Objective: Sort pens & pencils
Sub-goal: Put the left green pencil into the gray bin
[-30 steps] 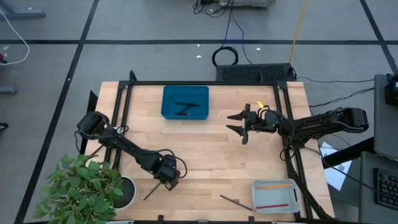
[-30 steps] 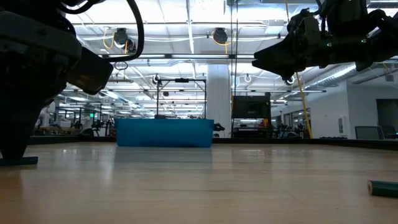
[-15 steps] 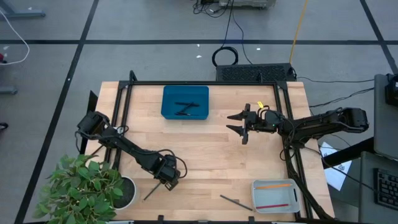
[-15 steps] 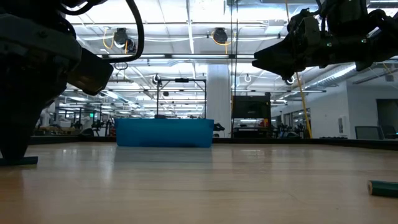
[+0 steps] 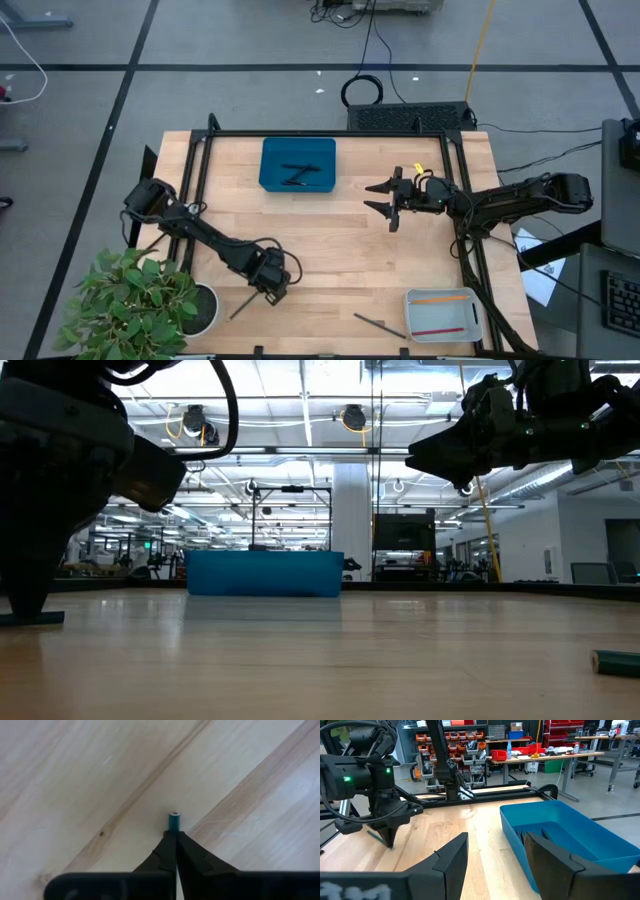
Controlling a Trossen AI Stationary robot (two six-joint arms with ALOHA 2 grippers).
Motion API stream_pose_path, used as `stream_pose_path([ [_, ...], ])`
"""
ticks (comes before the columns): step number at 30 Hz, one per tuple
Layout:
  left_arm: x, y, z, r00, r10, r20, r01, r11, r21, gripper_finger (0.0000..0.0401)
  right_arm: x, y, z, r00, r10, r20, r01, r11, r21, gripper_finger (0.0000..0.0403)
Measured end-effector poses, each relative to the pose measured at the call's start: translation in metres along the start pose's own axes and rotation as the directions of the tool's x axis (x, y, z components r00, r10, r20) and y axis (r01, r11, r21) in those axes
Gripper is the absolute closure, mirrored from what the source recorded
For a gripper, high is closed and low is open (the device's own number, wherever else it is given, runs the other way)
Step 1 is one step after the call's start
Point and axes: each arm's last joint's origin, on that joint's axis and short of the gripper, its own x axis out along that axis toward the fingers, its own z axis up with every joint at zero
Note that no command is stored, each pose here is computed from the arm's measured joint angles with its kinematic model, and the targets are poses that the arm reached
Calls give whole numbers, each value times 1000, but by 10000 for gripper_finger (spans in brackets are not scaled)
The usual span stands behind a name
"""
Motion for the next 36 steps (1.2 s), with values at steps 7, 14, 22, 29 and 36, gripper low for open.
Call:
stream_pose_path([
  [7,0,0,2,1000,-11,-5,12,1000,27,400,0,0,0,1000,0,-2,0,1000,0,218],
  [14,-2,3,16,999,-17,34,15,998,55,400,0,0,-1,1000,-1,-5,1,1000,0,218],
  [22,-7,16,61,989,-66,129,53,993,102,401,0,0,-1,1000,-1,-7,1,1000,0,218],
  [29,-16,39,108,970,-103,221,76,989,127,401,0,0,-1,1000,-1,-11,1,1000,0,218],
  [36,-26,64,146,944,-127,303,87,986,141,401,0,0,-1,1000,-1,-15,1,1000,0,218],
])
